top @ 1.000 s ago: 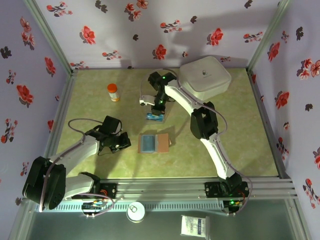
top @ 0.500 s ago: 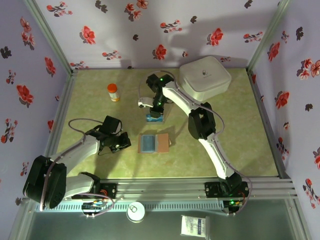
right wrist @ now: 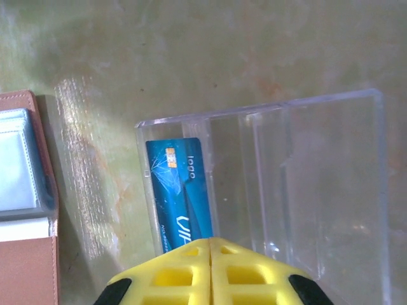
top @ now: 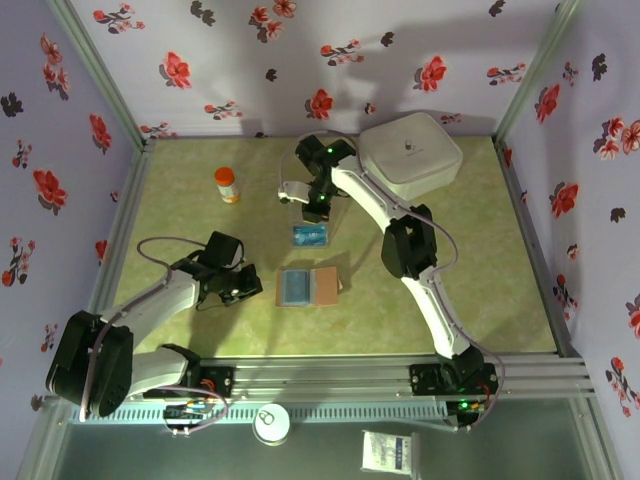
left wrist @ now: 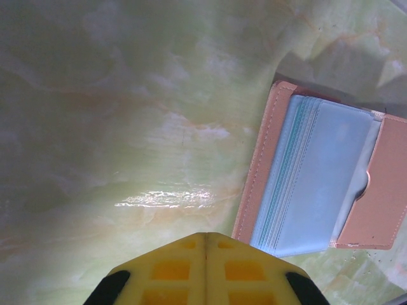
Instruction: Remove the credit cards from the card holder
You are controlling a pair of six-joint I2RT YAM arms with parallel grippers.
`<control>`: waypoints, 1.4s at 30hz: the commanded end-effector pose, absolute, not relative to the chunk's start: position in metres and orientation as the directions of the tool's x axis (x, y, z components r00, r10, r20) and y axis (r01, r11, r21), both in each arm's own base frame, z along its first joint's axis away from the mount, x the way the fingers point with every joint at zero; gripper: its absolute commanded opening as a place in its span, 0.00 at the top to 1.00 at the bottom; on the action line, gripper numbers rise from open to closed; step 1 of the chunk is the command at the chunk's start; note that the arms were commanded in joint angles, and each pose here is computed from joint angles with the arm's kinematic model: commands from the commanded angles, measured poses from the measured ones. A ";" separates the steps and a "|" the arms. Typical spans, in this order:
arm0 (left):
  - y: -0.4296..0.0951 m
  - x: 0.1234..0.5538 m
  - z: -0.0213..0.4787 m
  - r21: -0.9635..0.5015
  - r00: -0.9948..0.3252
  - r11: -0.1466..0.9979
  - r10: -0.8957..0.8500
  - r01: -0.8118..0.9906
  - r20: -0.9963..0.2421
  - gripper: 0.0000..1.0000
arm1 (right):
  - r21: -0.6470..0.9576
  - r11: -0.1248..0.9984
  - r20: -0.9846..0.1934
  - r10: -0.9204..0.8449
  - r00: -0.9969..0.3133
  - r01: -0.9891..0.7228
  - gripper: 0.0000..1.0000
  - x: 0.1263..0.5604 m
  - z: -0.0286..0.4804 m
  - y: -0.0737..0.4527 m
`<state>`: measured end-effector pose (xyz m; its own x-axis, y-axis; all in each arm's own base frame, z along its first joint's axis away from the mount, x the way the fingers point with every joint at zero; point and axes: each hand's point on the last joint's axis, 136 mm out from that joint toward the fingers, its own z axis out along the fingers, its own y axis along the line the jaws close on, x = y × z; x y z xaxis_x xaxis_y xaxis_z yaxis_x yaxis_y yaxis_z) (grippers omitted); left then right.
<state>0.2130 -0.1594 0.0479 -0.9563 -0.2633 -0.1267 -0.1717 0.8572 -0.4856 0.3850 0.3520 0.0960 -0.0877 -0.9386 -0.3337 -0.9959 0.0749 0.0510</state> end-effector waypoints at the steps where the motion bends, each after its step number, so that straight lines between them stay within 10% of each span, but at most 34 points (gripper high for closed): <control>1: -0.163 0.217 0.051 -0.504 -0.959 0.849 -0.254 -0.158 -0.127 1.00 | 0.003 0.101 -0.340 -0.935 -0.096 -0.995 0.98 0.392 0.109 0.349; 28: -0.165 0.216 0.051 -0.516 -0.959 0.842 -0.257 -0.160 -0.121 1.00 | 0.024 0.149 -0.355 -0.923 -0.147 -0.989 1.00 0.392 0.097 0.352; 42: -0.181 0.224 0.061 -0.568 -0.958 0.813 -0.250 -0.130 -0.138 1.00 | 0.026 0.478 -0.558 -0.722 -0.410 -0.878 0.91 0.382 0.162 0.355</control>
